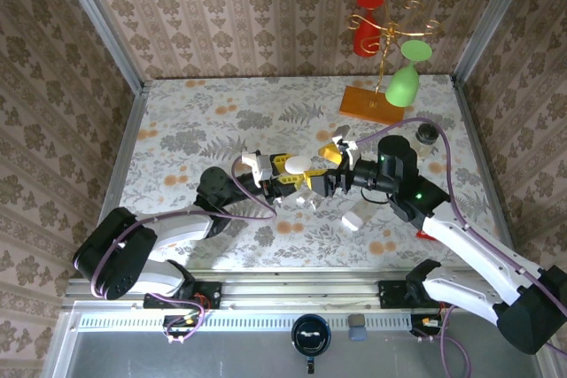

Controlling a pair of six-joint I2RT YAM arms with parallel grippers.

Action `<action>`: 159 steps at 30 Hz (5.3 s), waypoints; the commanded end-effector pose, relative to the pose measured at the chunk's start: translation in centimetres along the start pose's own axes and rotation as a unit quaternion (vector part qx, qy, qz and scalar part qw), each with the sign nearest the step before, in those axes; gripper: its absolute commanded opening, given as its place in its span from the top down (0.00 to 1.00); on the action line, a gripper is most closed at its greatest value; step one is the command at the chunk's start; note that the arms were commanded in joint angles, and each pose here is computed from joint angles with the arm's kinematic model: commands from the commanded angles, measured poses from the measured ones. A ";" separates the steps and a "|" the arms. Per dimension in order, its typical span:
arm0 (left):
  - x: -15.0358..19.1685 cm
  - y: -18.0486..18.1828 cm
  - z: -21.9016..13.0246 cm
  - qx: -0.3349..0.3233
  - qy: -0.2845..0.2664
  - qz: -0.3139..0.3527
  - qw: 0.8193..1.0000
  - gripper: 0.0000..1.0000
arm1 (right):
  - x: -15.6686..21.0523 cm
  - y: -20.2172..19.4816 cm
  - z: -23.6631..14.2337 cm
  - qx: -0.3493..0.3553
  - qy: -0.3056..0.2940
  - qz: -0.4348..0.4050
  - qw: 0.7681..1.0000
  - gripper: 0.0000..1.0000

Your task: Insert wireless bluetooth earbuds into charging case

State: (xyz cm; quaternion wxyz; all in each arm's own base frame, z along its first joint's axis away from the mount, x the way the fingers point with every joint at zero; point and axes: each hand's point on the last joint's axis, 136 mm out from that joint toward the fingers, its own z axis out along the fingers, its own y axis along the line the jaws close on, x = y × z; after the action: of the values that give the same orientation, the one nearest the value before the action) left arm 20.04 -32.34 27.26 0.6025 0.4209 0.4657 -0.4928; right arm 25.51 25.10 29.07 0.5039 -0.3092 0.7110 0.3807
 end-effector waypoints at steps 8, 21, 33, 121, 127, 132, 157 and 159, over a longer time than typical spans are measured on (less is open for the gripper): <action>-2.6 -0.6 0.3 0.021 -0.030 0.004 0.999 0.63 | -1.3 -1.5 0.0 0.047 -0.032 -0.035 0.998 0.17; -2.4 -1.3 0.2 0.035 -0.027 0.017 0.999 0.63 | -3.6 -3.0 -0.1 0.090 -0.071 -0.027 0.993 0.16; -2.2 -1.8 0.1 0.047 -0.025 0.025 0.998 0.63 | -5.0 -2.6 -0.8 0.093 -0.070 -0.007 0.993 0.16; -2.1 8.2 -11.2 -0.262 -0.003 0.063 0.963 0.65 | 21.4 -9.3 12.3 0.168 0.338 0.399 0.835 0.44; -1.3 8.7 -11.5 -0.276 0.013 0.059 0.959 0.65 | 20.0 -9.5 11.4 0.186 0.334 0.370 0.847 0.43; -0.7 9.7 -12.3 -0.305 0.023 0.058 0.950 0.66 | 19.3 -10.2 8.9 0.273 0.352 0.278 0.851 0.42; -4.6 15.5 -17.0 -0.411 0.012 0.026 0.911 0.65 | 19.8 -9.1 10.6 0.510 0.450 -0.037 0.732 0.55; -4.6 15.5 -17.1 -0.411 0.011 0.027 0.911 0.66 | 20.4 -9.2 10.8 0.510 0.457 -0.039 0.728 0.57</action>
State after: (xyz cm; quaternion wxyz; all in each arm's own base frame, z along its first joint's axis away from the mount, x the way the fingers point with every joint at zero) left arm 32.59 -12.34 27.29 0.7220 0.1518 0.6368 -0.2241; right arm 31.98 29.01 5.01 0.2090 -0.1791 0.9371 -0.2148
